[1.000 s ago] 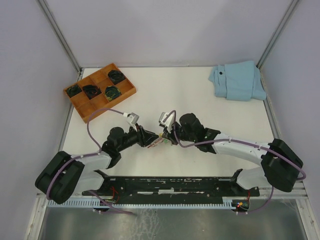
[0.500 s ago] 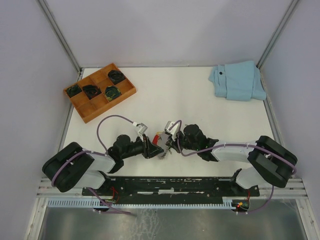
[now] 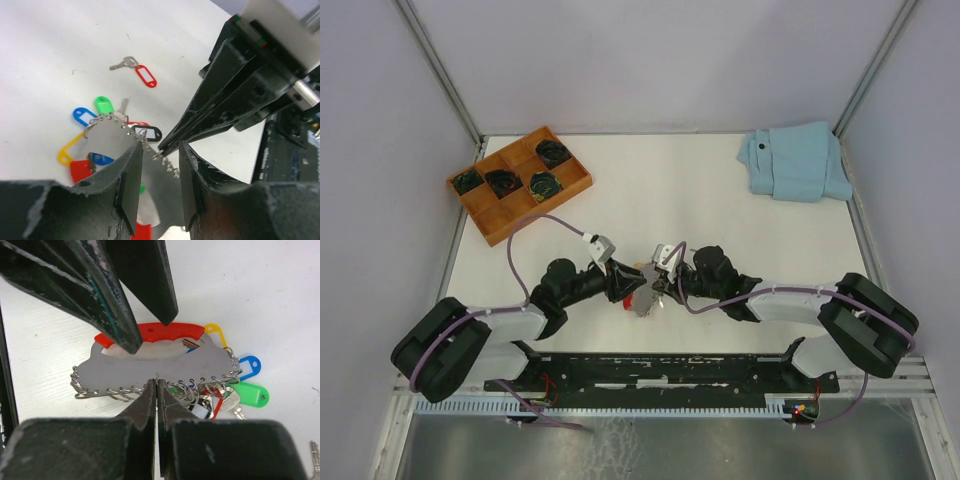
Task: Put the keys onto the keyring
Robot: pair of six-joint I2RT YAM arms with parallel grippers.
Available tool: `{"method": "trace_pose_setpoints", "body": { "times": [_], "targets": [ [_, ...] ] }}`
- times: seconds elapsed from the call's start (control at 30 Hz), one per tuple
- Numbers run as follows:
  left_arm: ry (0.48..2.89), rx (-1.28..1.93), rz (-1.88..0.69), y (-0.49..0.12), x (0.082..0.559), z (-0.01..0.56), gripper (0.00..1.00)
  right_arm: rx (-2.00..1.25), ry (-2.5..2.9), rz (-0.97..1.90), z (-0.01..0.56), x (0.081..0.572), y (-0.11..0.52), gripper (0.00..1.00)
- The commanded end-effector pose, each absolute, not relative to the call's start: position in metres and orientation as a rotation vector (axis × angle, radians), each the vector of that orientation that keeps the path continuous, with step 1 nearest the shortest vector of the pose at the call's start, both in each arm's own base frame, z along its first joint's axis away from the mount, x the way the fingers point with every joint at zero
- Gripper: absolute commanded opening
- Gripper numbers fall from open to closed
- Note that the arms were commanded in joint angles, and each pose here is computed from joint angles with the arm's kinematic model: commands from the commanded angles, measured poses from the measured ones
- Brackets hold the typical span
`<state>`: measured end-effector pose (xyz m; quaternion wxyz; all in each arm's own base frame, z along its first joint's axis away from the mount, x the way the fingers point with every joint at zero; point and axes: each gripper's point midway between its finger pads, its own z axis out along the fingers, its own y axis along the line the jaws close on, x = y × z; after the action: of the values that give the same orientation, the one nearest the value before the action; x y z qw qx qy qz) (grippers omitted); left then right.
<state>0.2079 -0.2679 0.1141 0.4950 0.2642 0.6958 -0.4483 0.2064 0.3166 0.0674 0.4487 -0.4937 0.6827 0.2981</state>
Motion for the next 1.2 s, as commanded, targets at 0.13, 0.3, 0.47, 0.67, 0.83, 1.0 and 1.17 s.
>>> {"method": "trace_pose_setpoints", "body": {
  "times": [0.13, 0.3, 0.47, 0.67, 0.83, 1.0, 1.17],
  "targets": [
    [1.418, 0.924, -1.004, -0.275, 0.208, 0.116, 0.43, -1.312, 1.503, 0.803, 0.107, 0.209, 0.32, 0.01],
    [1.365, 1.057, -1.053, -0.287, 0.2, 0.106, 0.44, -1.347, 1.482, 0.803, 0.104, 0.208, 0.318, 0.01],
    [1.334, 1.154, -1.064, -0.294, 0.198, 0.096, 0.4, -1.383, 1.446, 0.812, 0.103, 0.203, 0.318, 0.01],
    [1.357, 1.217, -1.026, -0.294, 0.202, 0.084, 0.37, -1.409, 1.41, 0.81, 0.101, 0.2, 0.318, 0.01],
    [1.359, 1.285, -1.01, -0.292, 0.198, 0.076, 0.33, -1.424, 1.39, 0.798, 0.1, 0.199, 0.317, 0.01],
    [1.385, 1.329, -0.993, -0.291, 0.199, 0.069, 0.29, -1.43, 1.38, 0.793, 0.101, 0.199, 0.317, 0.01],
    [1.396, 1.325, -0.997, -0.293, 0.203, 0.069, 0.3, -1.442, 1.37, 0.811, 0.101, 0.196, 0.318, 0.01]
  ]
}}
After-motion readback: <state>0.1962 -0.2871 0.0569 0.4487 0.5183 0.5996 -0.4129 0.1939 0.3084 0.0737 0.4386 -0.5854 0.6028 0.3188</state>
